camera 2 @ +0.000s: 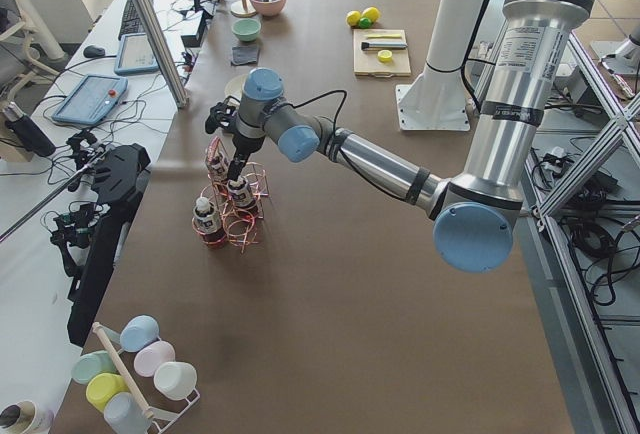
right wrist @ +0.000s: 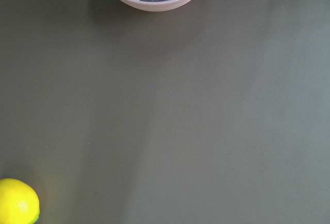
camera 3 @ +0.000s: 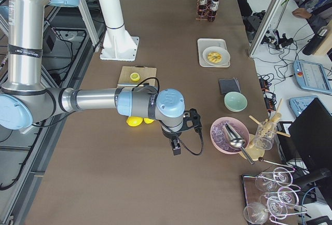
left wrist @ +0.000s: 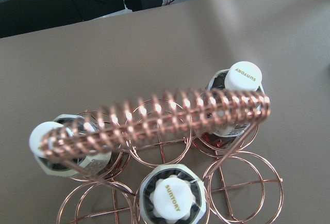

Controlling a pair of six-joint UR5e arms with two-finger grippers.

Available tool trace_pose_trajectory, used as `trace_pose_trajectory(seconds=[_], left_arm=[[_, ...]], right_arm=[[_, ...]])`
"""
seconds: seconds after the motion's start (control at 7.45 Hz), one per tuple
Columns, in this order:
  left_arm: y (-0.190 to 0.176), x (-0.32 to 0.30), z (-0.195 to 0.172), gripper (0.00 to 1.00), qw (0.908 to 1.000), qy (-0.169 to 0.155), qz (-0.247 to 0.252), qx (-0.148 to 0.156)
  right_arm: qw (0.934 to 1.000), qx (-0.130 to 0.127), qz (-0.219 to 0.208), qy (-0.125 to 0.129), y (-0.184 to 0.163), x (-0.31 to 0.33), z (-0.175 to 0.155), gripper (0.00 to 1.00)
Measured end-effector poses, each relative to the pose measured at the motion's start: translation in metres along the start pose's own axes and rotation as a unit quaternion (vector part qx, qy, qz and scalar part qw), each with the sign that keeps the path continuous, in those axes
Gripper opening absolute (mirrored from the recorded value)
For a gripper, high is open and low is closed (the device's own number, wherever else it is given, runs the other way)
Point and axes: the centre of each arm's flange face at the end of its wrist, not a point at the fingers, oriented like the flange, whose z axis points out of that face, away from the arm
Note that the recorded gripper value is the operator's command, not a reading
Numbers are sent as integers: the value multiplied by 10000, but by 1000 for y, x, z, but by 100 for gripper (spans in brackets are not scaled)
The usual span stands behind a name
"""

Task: Place tea on tray
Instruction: 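Reach the left gripper into the copper rack and grasp a dark bottle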

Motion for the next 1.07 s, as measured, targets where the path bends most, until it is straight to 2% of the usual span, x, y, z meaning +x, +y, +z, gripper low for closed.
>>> trace_pose_trajectory(seconds=[0.54, 1.07], left_arm=[[3, -1, 25, 94, 9999, -124, 22, -117], [-7, 1, 35, 82, 9998, -117, -8, -149]], right_arm=[[10000, 7, 31, 3, -1, -1, -1, 100], [10000, 13, 23, 6, 0, -2, -1, 100]])
